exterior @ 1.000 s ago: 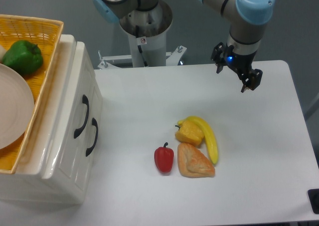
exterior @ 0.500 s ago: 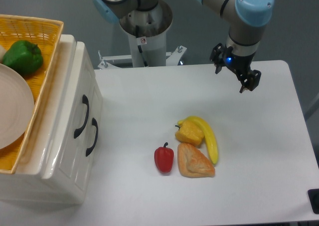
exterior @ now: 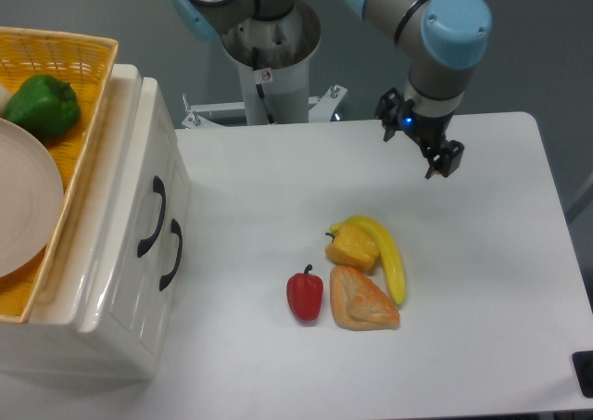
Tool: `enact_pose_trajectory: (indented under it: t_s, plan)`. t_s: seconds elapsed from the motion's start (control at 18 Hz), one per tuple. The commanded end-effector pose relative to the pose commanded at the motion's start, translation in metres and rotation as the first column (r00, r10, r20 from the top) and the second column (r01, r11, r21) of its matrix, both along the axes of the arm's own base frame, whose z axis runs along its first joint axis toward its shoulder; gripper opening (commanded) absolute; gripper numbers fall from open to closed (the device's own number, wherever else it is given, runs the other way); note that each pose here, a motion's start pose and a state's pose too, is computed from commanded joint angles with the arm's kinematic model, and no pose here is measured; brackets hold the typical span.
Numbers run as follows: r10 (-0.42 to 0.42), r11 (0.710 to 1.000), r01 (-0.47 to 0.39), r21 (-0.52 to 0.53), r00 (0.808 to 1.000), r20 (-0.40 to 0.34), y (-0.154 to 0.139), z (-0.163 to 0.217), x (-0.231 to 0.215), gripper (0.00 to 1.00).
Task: Slide the top white drawer open
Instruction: 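Move the gripper toward the upper black handle of the white cabinet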
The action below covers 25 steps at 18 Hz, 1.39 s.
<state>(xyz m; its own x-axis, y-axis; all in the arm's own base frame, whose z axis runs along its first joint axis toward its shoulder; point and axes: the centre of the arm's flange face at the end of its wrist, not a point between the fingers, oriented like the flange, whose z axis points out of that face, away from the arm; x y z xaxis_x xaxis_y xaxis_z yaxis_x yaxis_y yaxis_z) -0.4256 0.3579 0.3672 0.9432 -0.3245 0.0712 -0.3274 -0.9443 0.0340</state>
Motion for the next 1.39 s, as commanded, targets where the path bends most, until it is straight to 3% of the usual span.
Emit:
enact_pose_trajectory:
  t_s: [0.22,0.44,0.61,0.94,1.17,1.39]
  plan:
    - [0.051,0.999,-0.051,0.004,0.998,0.022,0.025,-0.012,0.005,1.0]
    - [0.109,0.991,-0.113,0.069,0.992,0.063,0.035,-0.011,0.005,1.0]
    - [0.151,0.986,-0.156,0.061,0.986,0.072,0.035,-0.013,0.005,1.0]
    - [0.415,0.907,-0.42,0.031,0.903,0.11,0.06,-0.022,0.024,1.0]
    - [0.52,0.853,-0.522,-0.001,0.848,0.106,0.083,-0.027,0.045,1.0]
    - [0.579,0.811,-0.585,0.017,0.807,0.116,0.113,-0.013,0.065,1.0]
